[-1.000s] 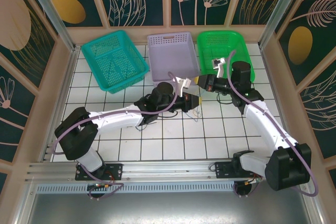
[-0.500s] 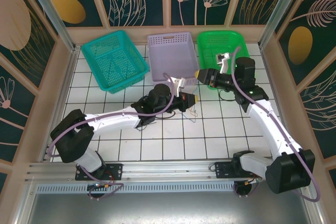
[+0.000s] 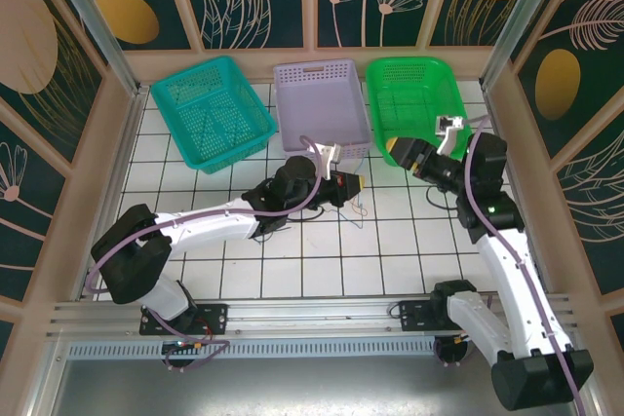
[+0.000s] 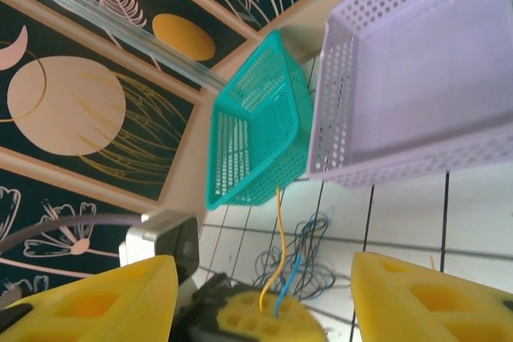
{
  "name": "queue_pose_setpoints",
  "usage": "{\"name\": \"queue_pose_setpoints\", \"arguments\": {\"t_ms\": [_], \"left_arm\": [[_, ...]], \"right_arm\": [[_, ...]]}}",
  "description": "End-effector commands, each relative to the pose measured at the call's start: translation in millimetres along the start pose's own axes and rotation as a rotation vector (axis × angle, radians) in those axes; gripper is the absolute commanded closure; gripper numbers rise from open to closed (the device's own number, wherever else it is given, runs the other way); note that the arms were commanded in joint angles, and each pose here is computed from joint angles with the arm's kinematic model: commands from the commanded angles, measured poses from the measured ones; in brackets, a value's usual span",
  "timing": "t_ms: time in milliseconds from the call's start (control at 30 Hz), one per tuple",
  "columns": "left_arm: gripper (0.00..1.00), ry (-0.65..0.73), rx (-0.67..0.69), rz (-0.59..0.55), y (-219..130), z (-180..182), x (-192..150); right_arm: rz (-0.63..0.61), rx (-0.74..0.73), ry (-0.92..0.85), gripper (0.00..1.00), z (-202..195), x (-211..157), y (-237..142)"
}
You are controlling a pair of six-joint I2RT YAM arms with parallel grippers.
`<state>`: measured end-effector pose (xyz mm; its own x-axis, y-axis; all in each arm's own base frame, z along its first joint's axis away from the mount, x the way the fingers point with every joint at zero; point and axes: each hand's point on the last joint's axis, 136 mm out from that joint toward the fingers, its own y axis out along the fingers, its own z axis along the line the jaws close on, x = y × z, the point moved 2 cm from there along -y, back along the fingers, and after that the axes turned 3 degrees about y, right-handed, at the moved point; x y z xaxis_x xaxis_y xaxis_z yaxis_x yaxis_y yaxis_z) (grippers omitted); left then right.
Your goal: Untangle the cables
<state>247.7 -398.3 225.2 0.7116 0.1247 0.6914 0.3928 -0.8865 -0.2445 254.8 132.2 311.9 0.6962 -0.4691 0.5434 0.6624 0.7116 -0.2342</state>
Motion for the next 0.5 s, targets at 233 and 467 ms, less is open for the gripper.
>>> {"name": "queue_pose_setpoints", "arguments": {"t_ms": [233, 467], "left_arm": [[1.00, -0.004, -0.006, -0.019, -8, -5, 4], [1.00, -0.002, -0.003, -0.018, -7, -5, 4]], "right_arm": [[0.114, 0.057, 0.121, 0.51, -3, -42, 42], [0.157, 0.026, 0.154, 0.65, -7, -55, 61]]}}
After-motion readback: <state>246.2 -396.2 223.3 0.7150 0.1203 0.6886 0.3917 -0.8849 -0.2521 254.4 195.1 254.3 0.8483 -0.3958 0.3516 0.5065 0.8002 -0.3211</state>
